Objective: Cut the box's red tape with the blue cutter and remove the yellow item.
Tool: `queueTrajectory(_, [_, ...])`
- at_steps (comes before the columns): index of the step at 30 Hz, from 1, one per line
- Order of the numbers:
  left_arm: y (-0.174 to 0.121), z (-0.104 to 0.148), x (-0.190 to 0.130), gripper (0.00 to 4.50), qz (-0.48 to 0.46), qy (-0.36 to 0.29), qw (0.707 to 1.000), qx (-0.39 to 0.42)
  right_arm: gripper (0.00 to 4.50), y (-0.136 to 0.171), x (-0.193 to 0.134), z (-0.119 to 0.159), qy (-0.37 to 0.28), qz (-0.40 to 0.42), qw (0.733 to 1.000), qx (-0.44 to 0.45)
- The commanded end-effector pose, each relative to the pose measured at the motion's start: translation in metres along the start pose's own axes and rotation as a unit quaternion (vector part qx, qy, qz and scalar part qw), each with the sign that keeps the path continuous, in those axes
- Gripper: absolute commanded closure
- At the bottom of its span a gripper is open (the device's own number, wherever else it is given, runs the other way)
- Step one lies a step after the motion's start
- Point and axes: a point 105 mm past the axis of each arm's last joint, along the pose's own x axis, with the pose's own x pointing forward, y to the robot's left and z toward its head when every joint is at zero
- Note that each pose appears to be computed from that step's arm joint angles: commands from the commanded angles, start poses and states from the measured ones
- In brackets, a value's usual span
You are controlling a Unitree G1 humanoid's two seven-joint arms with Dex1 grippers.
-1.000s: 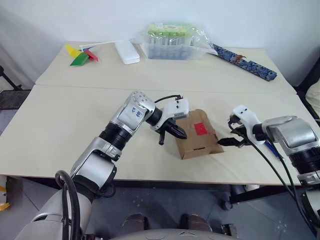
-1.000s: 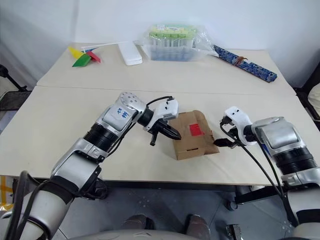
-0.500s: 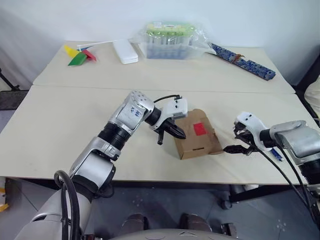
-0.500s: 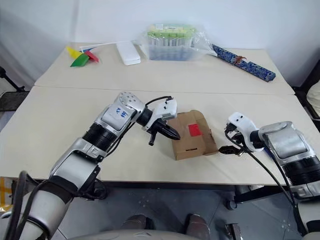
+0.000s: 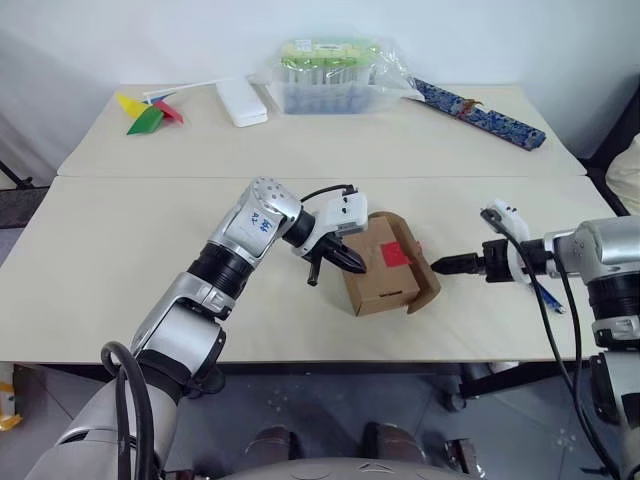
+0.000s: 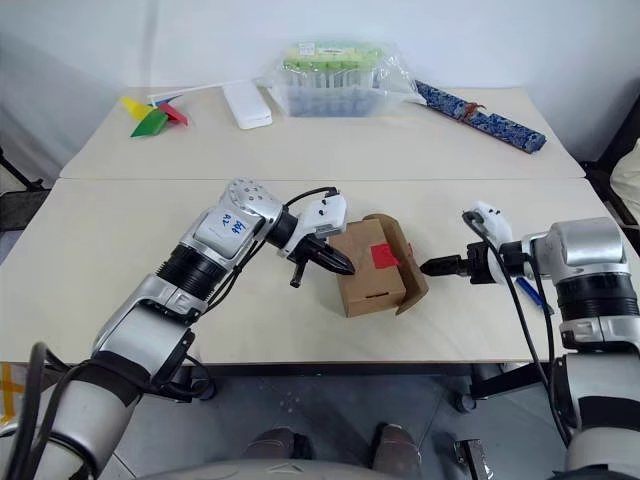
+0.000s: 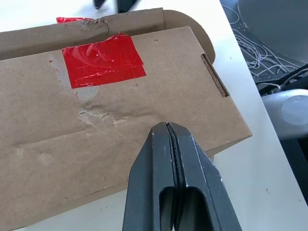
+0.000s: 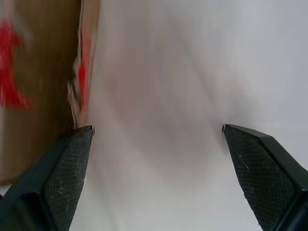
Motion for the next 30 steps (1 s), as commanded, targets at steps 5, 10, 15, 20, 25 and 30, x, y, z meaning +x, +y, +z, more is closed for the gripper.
queueTrajectory(5, [-0.002,-0.042,0.004,4.50,0.018,0.064,0.996,-0.054,0.03,0.033,-0.017,0.037,-0.044,0.043,0.997,-0.052])
queueTrajectory(10, [-0.004,-0.042,0.004,4.50,0.017,0.063,0.996,-0.054,0.03,0.027,0.003,0.017,0.001,0.041,0.998,-0.056])
queueTrajectory(15, [-0.004,-0.041,0.003,4.50,0.022,0.063,0.996,-0.055,0.03,0.015,0.012,0.003,0.024,0.040,0.999,-0.028])
queueTrajectory(20, [-0.005,-0.043,0.000,4.50,0.023,0.066,0.996,-0.059,0.03,0.014,0.018,-0.009,0.041,0.079,0.996,0.001])
queueTrajectory(25, [-0.008,-0.044,-0.001,4.50,0.020,0.068,0.995,-0.064,0.03,0.022,0.033,-0.020,0.063,0.134,0.989,0.012])
queueTrajectory(30, [-0.010,-0.045,-0.002,4.50,0.018,0.072,0.995,-0.065,0.03,0.030,0.044,-0.018,0.069,0.161,0.984,0.006])
